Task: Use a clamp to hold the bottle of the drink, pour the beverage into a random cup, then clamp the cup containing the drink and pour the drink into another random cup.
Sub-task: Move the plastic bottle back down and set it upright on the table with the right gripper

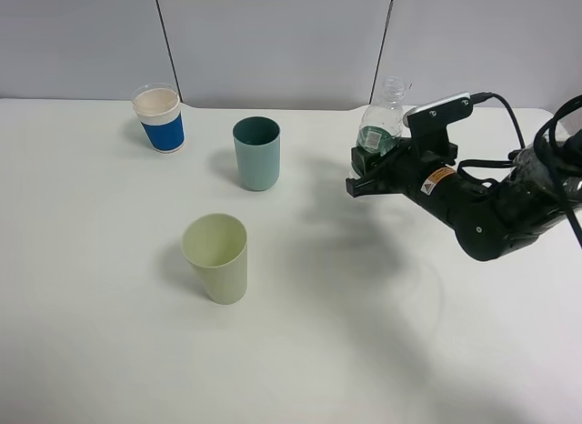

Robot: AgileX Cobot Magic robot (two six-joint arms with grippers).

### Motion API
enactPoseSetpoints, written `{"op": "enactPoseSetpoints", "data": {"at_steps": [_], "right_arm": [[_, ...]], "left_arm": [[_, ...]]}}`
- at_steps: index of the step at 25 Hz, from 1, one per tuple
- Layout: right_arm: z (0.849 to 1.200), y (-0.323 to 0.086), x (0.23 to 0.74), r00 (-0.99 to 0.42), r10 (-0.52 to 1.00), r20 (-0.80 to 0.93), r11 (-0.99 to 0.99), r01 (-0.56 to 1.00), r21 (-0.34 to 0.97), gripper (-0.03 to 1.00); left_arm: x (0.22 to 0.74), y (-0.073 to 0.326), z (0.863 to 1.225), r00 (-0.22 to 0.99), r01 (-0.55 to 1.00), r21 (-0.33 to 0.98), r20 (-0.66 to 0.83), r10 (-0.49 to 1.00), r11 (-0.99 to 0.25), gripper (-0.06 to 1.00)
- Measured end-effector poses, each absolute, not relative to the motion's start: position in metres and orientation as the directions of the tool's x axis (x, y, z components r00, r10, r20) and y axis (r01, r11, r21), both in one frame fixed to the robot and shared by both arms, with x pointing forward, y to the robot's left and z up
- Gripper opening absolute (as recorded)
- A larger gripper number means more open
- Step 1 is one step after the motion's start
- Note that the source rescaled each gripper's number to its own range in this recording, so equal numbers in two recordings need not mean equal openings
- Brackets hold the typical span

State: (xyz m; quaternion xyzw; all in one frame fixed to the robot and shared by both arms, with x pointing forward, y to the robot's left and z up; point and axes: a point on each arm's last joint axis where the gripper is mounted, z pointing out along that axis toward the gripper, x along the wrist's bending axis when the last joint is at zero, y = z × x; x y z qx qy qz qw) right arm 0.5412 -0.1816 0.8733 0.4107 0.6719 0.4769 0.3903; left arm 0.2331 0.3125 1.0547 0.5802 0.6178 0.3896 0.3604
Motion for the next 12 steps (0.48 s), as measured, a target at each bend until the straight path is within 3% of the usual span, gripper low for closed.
{"op": "enactPoseSetpoints", "data": {"at_steps": [12], "right_arm": [[0.852,-0.185,0.54,-0.338,0.932,-0.13,0.215,0.227,0.95,0.0]], "left_arm": [[0.233,0.313,1.055,-0.067,0.436,0.9,0.007,0.998,0.023,1.0]]}}
